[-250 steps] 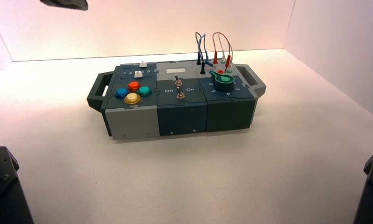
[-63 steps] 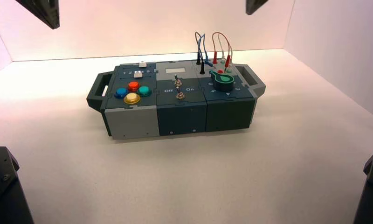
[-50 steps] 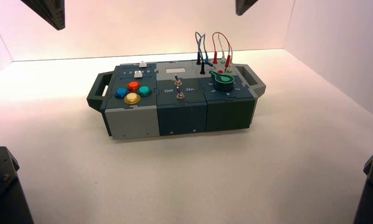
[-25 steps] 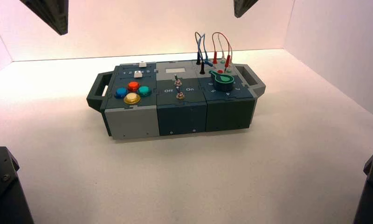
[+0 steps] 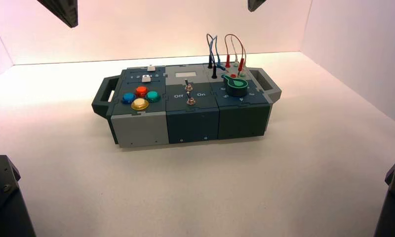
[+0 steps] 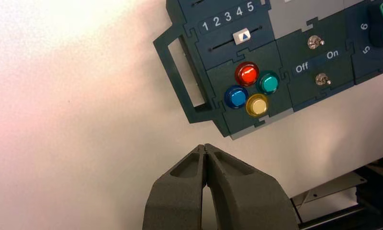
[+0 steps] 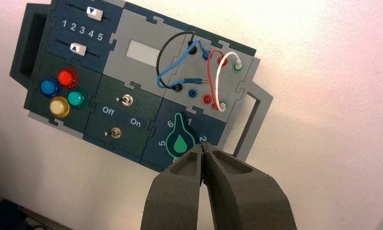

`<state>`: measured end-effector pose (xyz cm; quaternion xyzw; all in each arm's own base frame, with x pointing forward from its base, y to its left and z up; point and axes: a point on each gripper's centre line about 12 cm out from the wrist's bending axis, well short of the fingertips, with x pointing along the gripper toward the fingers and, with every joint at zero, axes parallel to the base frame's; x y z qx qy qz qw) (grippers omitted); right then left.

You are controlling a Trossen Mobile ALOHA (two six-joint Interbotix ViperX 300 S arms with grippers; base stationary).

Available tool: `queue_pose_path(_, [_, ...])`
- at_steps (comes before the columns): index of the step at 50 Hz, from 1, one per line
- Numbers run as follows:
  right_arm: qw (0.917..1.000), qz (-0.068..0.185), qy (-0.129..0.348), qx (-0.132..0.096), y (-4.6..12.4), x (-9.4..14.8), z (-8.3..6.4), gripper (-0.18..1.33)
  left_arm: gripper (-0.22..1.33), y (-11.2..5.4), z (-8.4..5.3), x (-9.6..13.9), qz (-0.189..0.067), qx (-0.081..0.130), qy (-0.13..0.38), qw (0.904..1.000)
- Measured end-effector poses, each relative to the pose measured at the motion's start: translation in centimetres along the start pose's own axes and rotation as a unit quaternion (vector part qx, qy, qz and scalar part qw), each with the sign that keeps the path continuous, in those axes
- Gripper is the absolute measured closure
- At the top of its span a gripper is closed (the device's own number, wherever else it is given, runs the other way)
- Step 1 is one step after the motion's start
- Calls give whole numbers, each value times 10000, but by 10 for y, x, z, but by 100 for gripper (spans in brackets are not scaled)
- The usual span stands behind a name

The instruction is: View the box from the top.

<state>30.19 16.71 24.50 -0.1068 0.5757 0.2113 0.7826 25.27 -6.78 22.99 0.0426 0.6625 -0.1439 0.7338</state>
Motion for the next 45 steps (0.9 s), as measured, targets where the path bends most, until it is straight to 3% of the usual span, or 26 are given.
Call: queue_pose_path(45, [9999,-42,92,-18,-1,5,-5,129,128,1,3,1,35,14,-104,9999])
